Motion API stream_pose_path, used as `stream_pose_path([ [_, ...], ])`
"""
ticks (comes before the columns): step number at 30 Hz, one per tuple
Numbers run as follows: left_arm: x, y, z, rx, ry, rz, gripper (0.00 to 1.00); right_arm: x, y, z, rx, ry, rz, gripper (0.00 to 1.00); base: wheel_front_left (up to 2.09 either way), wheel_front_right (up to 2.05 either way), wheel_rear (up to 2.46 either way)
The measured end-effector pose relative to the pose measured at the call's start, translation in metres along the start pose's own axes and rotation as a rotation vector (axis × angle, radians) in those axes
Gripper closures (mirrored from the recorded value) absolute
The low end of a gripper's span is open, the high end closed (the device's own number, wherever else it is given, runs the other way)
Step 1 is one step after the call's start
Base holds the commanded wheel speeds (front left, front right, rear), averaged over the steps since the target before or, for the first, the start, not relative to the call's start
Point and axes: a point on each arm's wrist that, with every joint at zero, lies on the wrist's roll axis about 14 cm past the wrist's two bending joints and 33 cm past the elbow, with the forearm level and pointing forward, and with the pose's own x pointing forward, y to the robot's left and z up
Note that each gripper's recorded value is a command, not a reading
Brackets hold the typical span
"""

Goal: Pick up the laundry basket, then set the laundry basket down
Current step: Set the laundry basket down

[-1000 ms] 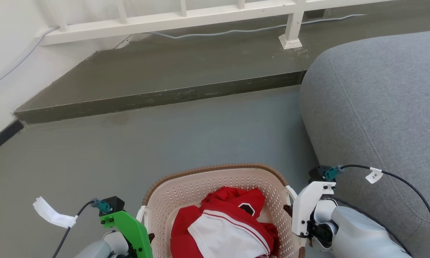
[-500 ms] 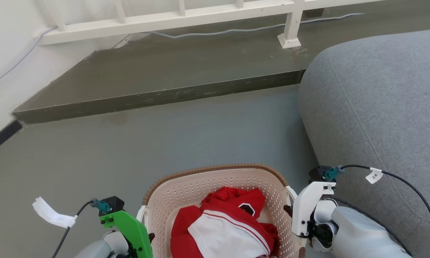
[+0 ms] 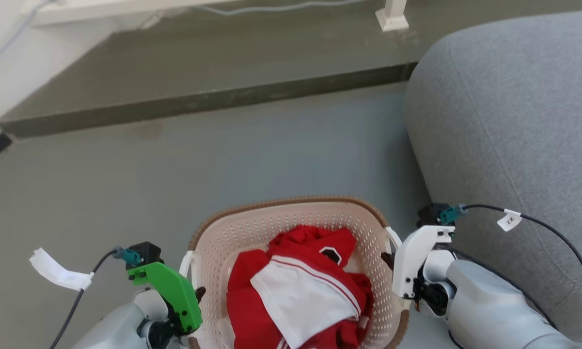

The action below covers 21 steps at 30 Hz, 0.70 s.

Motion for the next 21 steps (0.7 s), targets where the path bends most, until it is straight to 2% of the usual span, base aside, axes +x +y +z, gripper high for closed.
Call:
stream_pose_path([
  [21,0.052,0.034,0.039,-0.025,-0.032,-0.026,1.0,0.061,-0.018,0.031,0.034,-0.059,-0.049,1.0,0.0,0.0,0.0],
])
